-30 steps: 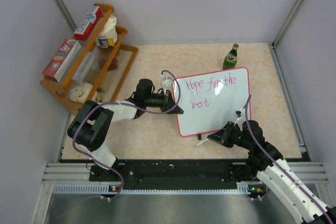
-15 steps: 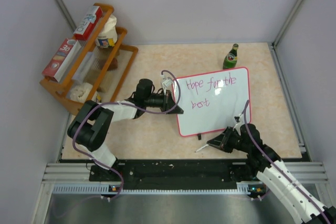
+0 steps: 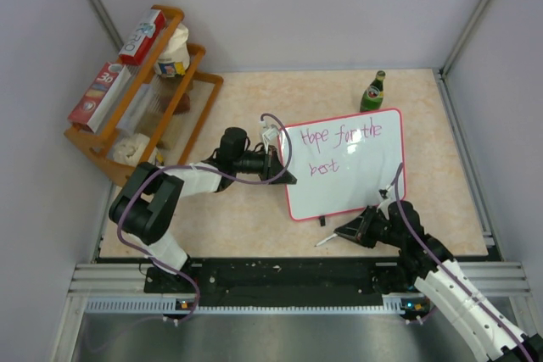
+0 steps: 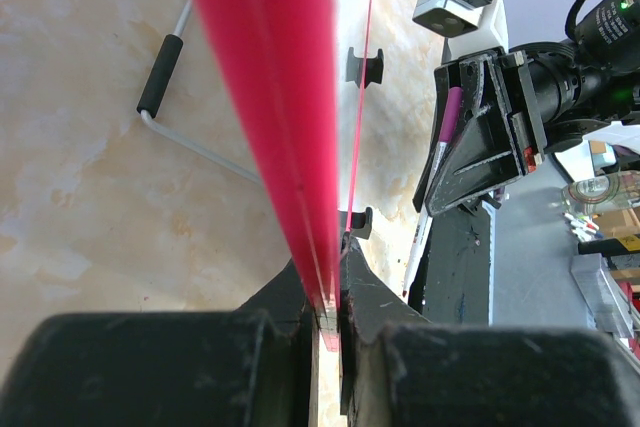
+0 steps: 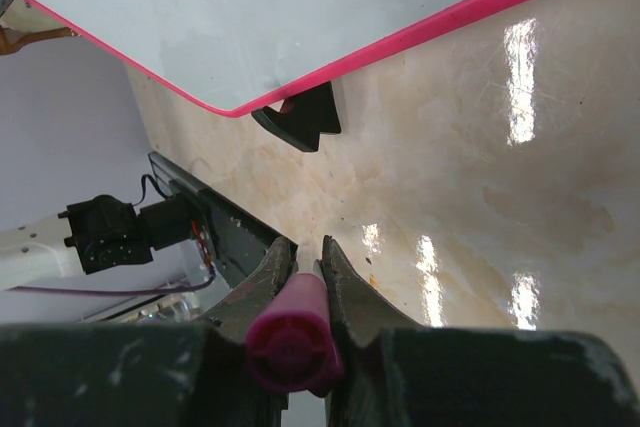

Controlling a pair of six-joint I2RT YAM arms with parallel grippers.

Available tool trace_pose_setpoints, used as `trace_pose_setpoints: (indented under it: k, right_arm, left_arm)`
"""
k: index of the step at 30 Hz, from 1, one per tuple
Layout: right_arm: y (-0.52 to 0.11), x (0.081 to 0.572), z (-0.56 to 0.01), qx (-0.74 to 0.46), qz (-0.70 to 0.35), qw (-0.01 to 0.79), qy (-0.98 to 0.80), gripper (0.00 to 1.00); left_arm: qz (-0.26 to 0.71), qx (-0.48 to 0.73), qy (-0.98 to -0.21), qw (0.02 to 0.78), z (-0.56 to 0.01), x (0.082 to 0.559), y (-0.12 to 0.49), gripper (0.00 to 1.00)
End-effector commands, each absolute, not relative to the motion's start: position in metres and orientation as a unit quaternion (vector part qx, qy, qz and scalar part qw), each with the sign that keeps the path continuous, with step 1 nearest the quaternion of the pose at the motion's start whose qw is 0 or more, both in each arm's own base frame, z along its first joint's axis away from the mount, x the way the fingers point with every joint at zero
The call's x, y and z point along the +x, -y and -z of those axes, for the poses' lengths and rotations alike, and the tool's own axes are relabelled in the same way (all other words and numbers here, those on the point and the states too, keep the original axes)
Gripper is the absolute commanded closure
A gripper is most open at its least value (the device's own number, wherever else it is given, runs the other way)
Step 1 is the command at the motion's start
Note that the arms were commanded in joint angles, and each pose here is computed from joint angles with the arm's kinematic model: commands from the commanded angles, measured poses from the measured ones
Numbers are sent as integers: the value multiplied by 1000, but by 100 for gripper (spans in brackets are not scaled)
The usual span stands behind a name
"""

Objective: Write a sentence on the whiteboard
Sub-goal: Put down the whiteboard marker at the center of the board, then reset both arms

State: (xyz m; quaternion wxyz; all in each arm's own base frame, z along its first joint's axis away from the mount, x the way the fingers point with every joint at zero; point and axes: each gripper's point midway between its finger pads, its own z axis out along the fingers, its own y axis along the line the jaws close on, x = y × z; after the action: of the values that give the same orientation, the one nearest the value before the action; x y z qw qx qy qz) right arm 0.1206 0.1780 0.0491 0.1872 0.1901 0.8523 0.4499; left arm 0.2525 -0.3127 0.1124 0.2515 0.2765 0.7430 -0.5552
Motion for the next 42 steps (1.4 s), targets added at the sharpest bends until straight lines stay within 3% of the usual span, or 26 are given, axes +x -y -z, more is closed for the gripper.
trace_pose_setpoints:
  k: [1,6,13,19,26,29,33,42]
  right_arm:
    - [-178,128,-56,193,-458,206,-843,100]
    - [-178,129,-58,194,-457,205,-843,98]
    - [-177,130,-59,195,-453,205,-845,77]
    - [-178,135,-70,185,-457,223,-841,36]
    - [-177,144,-91,163,-458,261,-834,18]
    - [-176,148,-104,145,-455,283,-832,9]
    - [-176,155,-120,119,-446,307,-832,7]
    - [-172,171,-147,77,-419,357,-832,5]
  left_arm:
    - [495,283,-790,226,-63,239,298,99]
    - [495,282,-790,225,-62,239,298,99]
    - [496,283,-790,224,-63,238,299,99]
    - [496,283,-789,226,-63,238,299,99]
    - [494,283,-790,226,-63,238,298,96]
    - [491,284,-791,230,-64,239,297,82]
    - [486,284,-791,239,-65,240,295,60]
    - [483,282,-785,265,-75,242,289,34]
